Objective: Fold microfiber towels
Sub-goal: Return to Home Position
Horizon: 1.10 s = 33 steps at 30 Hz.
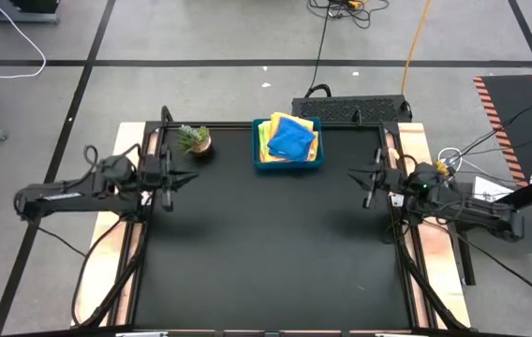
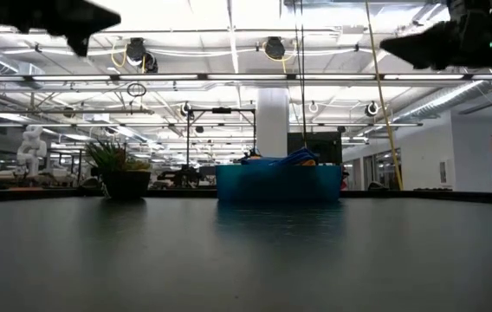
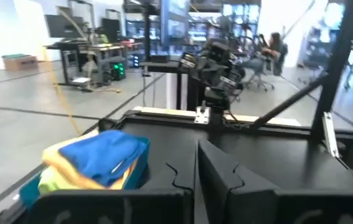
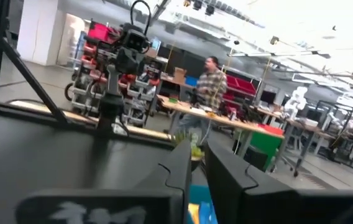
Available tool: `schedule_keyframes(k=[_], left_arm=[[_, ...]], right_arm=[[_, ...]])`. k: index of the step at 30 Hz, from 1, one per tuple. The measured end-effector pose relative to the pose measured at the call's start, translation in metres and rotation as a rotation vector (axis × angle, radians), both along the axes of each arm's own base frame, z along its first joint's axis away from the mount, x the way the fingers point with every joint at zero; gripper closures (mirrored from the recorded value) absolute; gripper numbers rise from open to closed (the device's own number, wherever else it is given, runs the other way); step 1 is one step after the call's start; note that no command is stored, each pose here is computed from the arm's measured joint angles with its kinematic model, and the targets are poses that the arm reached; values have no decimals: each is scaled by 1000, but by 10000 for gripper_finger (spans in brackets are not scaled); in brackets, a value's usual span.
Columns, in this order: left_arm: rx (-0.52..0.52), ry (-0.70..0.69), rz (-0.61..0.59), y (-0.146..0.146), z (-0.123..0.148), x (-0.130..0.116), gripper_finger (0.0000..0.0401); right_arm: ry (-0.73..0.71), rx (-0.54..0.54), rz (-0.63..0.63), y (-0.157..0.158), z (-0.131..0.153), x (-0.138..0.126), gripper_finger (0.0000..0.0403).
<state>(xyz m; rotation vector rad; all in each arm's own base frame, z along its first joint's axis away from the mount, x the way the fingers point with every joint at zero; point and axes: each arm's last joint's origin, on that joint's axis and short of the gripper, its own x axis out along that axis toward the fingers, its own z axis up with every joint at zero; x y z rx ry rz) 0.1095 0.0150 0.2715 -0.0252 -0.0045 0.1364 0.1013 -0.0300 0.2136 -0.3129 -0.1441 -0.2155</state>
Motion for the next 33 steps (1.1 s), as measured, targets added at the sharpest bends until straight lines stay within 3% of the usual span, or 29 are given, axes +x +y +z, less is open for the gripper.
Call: schedule_keyframes(k=[4,10,14,20,28,33], left_arm=[[-36,-20,14,-3,-33,-7,380],[-33,-55,-17,-6,-67,-12,389],[-29,-91,-51,-10,-69,-20,396],[2,-19,-72,-13,-67,-25,398],[-6,58,-77,-13,-93,-18,392],[-14,17,-145,-16,-102,-13,398]], right_arm=[[-3,2,-8,0,-21,1,375],[-54,3,-11,0,-22,0,383],[-54,9,25,1,-22,0,386],[-87,-12,40,3,-19,-5,386],[38,37,40,4,-33,-8,386],[98,84,41,4,-40,-8,386]])
